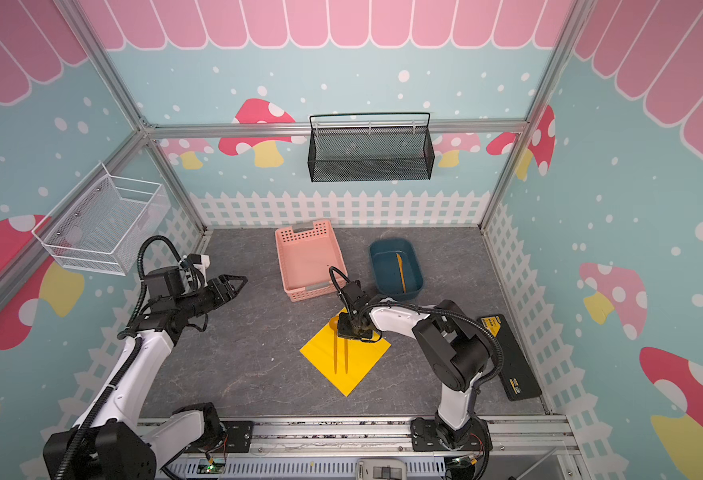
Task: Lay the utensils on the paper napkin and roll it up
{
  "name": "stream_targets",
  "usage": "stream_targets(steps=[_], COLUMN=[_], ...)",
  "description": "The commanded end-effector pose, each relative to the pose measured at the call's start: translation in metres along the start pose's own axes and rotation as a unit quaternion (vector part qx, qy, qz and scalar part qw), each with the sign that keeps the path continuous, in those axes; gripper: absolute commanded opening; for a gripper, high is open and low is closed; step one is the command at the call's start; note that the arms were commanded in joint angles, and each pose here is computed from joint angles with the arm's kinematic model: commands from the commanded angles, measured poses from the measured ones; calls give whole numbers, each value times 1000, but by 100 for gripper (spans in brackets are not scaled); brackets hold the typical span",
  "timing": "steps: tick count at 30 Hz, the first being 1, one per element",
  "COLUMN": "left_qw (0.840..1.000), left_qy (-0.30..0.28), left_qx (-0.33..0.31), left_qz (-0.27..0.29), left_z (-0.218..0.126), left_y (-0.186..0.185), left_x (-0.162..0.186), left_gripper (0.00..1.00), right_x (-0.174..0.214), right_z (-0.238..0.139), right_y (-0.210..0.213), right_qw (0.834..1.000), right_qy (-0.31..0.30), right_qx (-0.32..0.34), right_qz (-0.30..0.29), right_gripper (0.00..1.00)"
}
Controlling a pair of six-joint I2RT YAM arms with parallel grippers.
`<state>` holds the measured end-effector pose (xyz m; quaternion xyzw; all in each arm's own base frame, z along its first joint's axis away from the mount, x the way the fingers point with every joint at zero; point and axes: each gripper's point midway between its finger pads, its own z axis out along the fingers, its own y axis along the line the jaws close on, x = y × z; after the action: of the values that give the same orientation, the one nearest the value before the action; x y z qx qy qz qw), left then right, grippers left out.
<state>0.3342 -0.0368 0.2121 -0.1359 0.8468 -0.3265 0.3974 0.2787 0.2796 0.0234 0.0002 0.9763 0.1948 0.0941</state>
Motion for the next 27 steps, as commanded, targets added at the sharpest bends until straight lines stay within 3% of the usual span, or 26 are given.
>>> stream_targets(steps=[1, 27], left_qw=[1000, 1000], left_qy=[1, 0], left_qx=[5, 5], left_qz=[3, 4], left_z=[1, 0], left_y=[-1, -2], left_x=[2, 2], left_gripper=[68, 69], right_x=[5, 6], right_z=[-4, -3], right_y=[0, 2], right_qw=[1000, 1000], right_qy=[-1, -1], right_qx=[-1, -11], right_qz=[4, 7], right_gripper=[0, 0])
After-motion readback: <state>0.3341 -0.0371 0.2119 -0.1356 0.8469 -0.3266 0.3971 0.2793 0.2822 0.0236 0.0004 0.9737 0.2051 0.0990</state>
